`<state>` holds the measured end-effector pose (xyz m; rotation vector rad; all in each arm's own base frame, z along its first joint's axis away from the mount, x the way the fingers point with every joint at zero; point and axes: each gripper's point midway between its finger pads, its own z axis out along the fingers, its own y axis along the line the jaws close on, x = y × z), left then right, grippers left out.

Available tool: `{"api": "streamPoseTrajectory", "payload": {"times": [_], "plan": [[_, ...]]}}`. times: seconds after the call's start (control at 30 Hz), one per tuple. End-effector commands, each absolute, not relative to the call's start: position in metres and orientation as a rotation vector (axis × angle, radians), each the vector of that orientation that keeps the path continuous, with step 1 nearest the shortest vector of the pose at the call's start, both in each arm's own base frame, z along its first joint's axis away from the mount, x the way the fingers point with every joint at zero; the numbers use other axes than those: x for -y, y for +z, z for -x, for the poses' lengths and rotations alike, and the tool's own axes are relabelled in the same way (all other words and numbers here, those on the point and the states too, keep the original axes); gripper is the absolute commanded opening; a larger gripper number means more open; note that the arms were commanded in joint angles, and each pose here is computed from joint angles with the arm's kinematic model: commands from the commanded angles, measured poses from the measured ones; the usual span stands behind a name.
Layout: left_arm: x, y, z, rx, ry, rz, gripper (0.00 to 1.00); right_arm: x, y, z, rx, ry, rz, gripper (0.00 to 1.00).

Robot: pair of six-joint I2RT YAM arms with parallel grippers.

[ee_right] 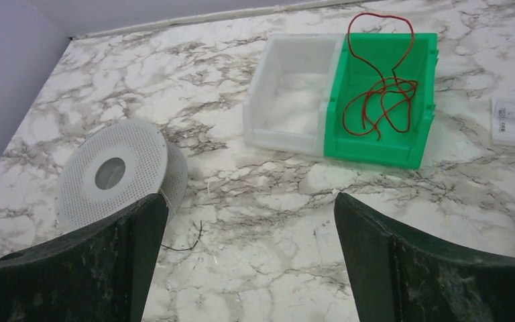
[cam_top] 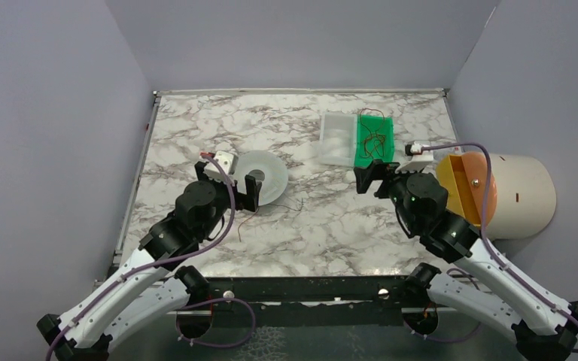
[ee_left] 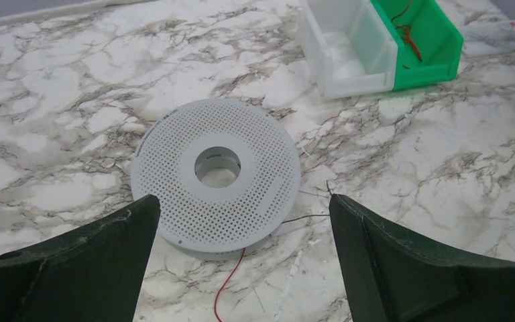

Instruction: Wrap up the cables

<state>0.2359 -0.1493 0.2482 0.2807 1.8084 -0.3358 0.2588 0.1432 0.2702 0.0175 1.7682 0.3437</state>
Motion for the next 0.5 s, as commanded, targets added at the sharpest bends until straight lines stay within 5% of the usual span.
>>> {"api": "streamPoseTrajectory", "payload": {"times": [0.0, 0.47], "plan": [[0.141, 0.283, -0.231, -1.677, -0.389, -0.228, 0.99, -0.132, 0.266, -0.240, -1.830, 0.343, -0.004, 1.00], [0.147, 0.373, -0.171, -1.384, -0.712, -0.314, 0.99, -0.125, 0.314, -0.206, -1.761, 0.501, 0.039, 1.00]]}}
